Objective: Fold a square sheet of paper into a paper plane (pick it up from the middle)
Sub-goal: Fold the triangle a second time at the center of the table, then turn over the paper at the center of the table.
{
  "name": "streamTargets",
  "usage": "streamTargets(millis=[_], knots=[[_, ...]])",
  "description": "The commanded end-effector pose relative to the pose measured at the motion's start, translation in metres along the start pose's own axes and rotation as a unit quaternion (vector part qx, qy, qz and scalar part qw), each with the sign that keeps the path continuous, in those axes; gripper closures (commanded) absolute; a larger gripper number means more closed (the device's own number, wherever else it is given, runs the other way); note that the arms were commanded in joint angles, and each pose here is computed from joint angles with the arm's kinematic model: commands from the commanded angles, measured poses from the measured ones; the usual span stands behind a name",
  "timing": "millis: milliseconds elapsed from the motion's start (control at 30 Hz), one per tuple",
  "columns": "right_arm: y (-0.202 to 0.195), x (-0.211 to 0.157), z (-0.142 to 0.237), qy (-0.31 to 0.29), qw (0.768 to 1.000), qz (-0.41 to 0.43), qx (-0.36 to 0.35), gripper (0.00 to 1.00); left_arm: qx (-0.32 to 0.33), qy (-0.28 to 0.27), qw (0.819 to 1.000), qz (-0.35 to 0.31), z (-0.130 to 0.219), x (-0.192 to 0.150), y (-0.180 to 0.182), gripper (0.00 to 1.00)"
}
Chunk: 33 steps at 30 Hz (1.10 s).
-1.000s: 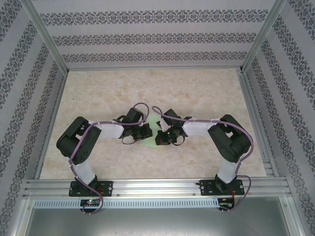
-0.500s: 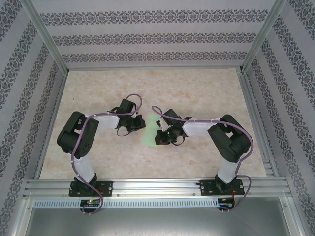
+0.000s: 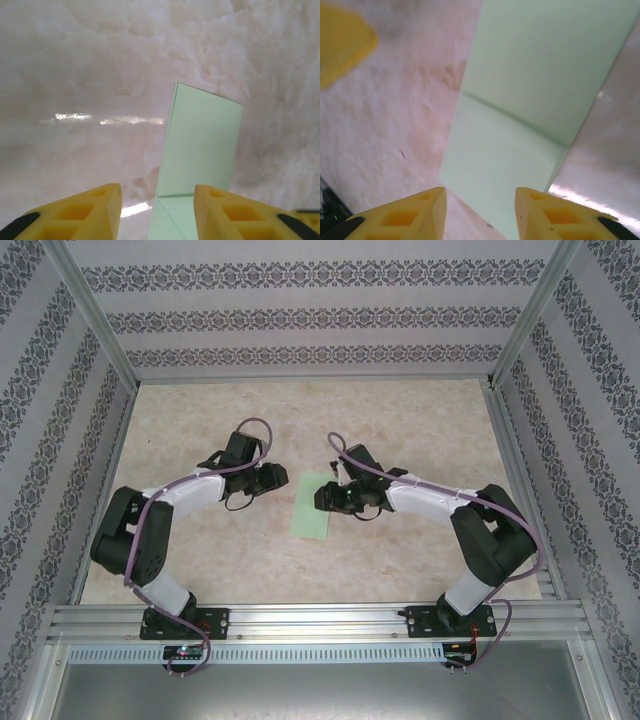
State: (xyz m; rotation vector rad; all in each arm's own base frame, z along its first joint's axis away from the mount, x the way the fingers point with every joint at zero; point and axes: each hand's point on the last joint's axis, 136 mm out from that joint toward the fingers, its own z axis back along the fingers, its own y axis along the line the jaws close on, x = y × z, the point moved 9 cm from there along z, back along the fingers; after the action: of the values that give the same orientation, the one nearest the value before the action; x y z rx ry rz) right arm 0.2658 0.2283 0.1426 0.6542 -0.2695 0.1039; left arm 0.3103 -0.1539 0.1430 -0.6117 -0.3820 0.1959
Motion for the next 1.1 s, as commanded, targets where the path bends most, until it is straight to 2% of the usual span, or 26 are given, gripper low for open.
streamTargets(millis=[0,133,367,567,733,967,1067], knots=[[-0.008,0.015,0.007,-0.039,0.999,-0.016,-0.027,0.56,-0.014,0.005,1.000,0.017,0.008,-0.011,0.004,0.53],[-0.016,0.015,0.000,-0.023,0.999,-0.017,-0.036,0.55,-0.050,0.021,0.998,0.031,0.007,-0.023,0.005,0.48],[-0.019,0.010,-0.019,0.007,0.999,-0.016,-0.028,0.58,-0.098,0.066,0.992,0.041,-0.007,-0.039,0.004,0.46],[-0.013,0.008,-0.029,0.028,0.999,-0.018,-0.002,0.67,-0.106,0.082,0.990,0.041,-0.017,-0.043,-0.002,0.46],[-0.012,0.008,-0.036,0.038,0.999,-0.023,0.007,0.69,-0.108,0.082,0.990,0.039,-0.019,-0.042,-0.005,0.46],[-0.011,0.009,-0.038,0.020,1.000,-0.021,-0.006,0.69,-0.105,0.094,0.989,0.033,-0.022,-0.041,-0.009,0.46],[-0.016,0.005,-0.040,0.023,0.999,-0.030,-0.004,0.76,-0.107,0.097,0.989,0.028,-0.022,-0.040,-0.010,0.46]])
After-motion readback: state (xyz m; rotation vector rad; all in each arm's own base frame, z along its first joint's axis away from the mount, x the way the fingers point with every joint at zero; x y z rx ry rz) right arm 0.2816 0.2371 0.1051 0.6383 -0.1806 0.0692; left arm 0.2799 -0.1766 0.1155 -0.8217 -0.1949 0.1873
